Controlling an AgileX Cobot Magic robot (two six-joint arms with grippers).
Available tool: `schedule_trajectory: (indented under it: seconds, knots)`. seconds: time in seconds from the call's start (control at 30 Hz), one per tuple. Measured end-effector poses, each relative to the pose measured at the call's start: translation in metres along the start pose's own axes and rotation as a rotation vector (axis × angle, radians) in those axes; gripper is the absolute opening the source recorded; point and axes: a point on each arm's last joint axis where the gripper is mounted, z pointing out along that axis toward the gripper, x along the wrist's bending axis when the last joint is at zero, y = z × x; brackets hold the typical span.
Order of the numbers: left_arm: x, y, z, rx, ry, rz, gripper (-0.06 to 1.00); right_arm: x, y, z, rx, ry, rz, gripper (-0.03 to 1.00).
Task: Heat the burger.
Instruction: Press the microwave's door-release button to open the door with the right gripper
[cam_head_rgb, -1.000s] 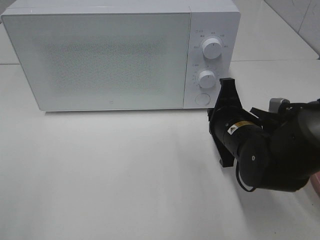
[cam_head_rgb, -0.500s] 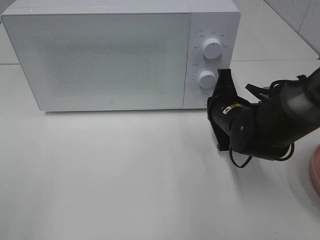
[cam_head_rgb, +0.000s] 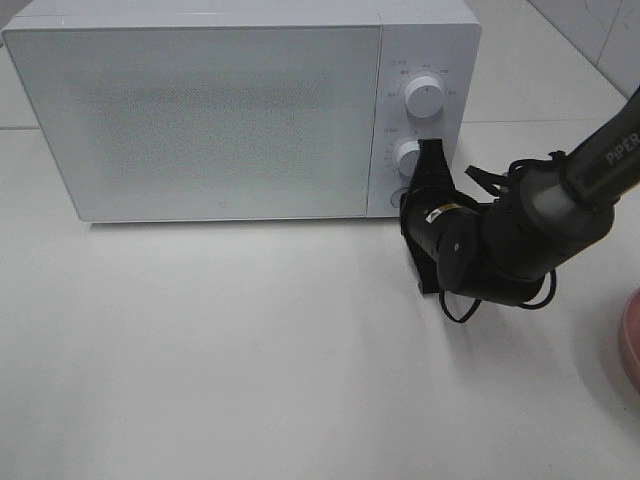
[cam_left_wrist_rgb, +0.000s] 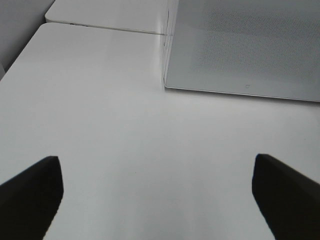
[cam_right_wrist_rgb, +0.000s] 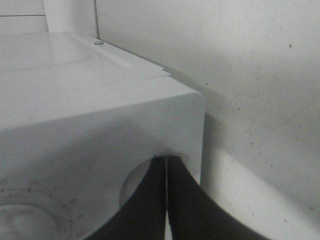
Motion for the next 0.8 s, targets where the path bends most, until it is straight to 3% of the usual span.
schedule_trajectory:
  seconds: [0.8]
  knots:
    - [0.0, 0.0, 0.0, 0.0, 0.0, 0.0, 0.97, 0.012, -0.006, -0.004, 0.052, -0.026, -0.026, 0.0]
